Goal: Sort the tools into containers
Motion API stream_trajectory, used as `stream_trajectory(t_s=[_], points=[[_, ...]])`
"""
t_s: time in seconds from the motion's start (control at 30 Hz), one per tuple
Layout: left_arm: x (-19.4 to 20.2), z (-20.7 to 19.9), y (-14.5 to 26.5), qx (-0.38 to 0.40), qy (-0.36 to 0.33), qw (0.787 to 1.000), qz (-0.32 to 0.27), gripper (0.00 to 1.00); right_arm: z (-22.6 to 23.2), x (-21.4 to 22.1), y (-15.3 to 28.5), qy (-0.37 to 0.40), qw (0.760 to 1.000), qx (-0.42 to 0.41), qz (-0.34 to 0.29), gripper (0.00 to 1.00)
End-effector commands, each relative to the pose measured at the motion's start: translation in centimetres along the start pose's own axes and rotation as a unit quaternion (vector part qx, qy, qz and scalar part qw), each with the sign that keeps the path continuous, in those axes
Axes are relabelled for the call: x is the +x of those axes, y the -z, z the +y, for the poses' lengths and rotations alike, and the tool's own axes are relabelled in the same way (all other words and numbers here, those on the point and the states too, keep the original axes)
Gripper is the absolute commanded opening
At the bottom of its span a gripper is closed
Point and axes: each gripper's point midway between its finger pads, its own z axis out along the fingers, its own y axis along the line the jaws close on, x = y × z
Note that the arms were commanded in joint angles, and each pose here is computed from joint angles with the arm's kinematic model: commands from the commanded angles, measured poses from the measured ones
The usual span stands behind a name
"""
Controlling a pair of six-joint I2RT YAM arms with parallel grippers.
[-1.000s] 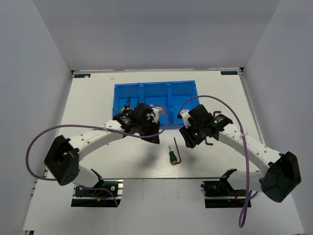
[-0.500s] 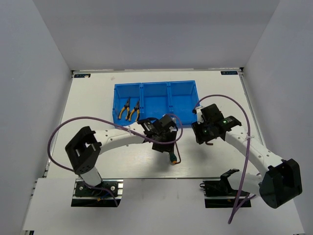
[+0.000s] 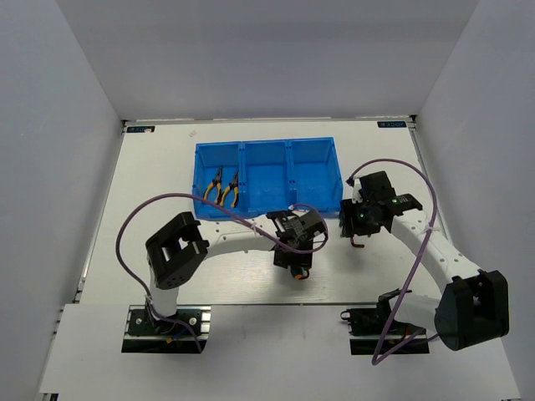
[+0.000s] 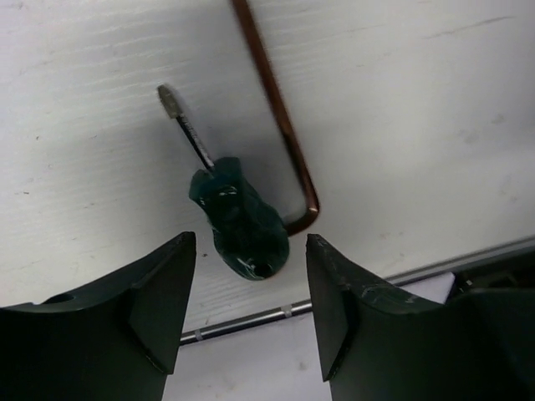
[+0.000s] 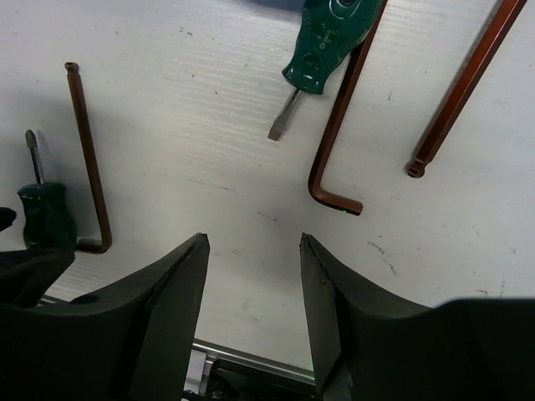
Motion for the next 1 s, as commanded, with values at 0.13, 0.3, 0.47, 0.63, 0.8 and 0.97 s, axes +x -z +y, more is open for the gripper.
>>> stream_trajectory(t_s=[0.13,0.3,0.47,0.63,0.8,0.97], points=[[1.7,2.1,-2.0,-0.061,0.025,0.998,0.004,0.64,0.6,-0.9,0.1,-0.031,0.999,-0.029,-0.021,0.54],[1.3,2.1,-2.4,-0.077,0.018,0.997,-0.006,0.43,0.4,-1.3,0.1,-0.039,0.998,-0.030,-0.026,0.54],[0.8,1.7,-1.6,-0.073,0.010,0.997,-0.023,0.09,0.4,-1.6,0.3,-0.044,0.998,-0.036,-0.028,0.54],[-3.2,-0.1,4.8,-0.037,-0.012,0.995,-0.095,0.01,0.1,-1.9,0.6,-0.043,0.998,-0.033,-0.031,0.47],[-9.6,2.2,9.0,-0.048,-0.002,0.983,-0.177,0.00,0.1,-1.5,0.2,-0.059,0.997,-0.039,-0.022,0.02],[-16.9,5.3,10.8,-0.075,0.022,0.970,-0.229,0.00,0.0,-1.2,0.0,-0.064,0.997,-0.044,-0.018,0.08]])
